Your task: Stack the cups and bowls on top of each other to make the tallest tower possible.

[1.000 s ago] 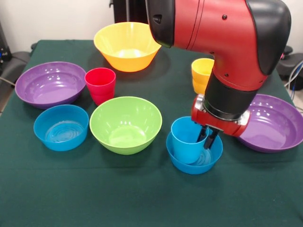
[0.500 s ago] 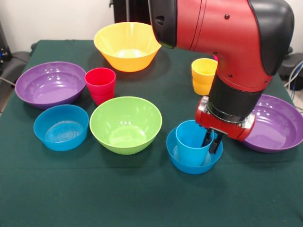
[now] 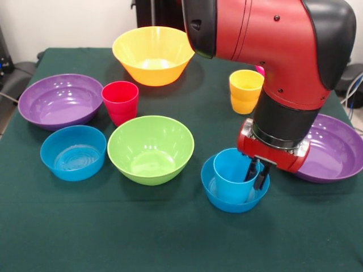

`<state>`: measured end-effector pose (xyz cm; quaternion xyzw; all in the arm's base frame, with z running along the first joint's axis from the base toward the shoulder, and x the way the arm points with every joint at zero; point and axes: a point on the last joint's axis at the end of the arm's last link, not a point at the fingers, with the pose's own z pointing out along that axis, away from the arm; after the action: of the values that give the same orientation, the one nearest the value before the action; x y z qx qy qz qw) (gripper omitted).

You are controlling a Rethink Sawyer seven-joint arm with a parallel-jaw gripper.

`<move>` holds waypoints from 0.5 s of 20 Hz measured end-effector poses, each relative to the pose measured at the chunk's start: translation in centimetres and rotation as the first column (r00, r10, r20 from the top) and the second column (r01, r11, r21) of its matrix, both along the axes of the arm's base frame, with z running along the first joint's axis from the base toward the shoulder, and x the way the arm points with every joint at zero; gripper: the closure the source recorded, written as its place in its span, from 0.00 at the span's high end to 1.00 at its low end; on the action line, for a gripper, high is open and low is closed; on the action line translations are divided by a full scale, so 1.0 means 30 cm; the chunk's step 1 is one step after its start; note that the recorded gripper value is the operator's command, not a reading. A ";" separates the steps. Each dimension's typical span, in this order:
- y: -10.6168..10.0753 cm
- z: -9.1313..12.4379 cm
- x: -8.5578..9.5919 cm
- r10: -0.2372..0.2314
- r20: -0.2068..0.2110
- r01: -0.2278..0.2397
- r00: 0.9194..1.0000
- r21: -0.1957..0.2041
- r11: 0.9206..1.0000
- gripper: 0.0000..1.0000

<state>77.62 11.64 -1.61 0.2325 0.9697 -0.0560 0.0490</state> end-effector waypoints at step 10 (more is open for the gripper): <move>-0.017 0.009 -0.054 -0.036 -0.028 0.037 0.999 0.013 0.999 0.00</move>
<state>75.99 11.11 -1.36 0.2498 0.9663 -0.0534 0.0331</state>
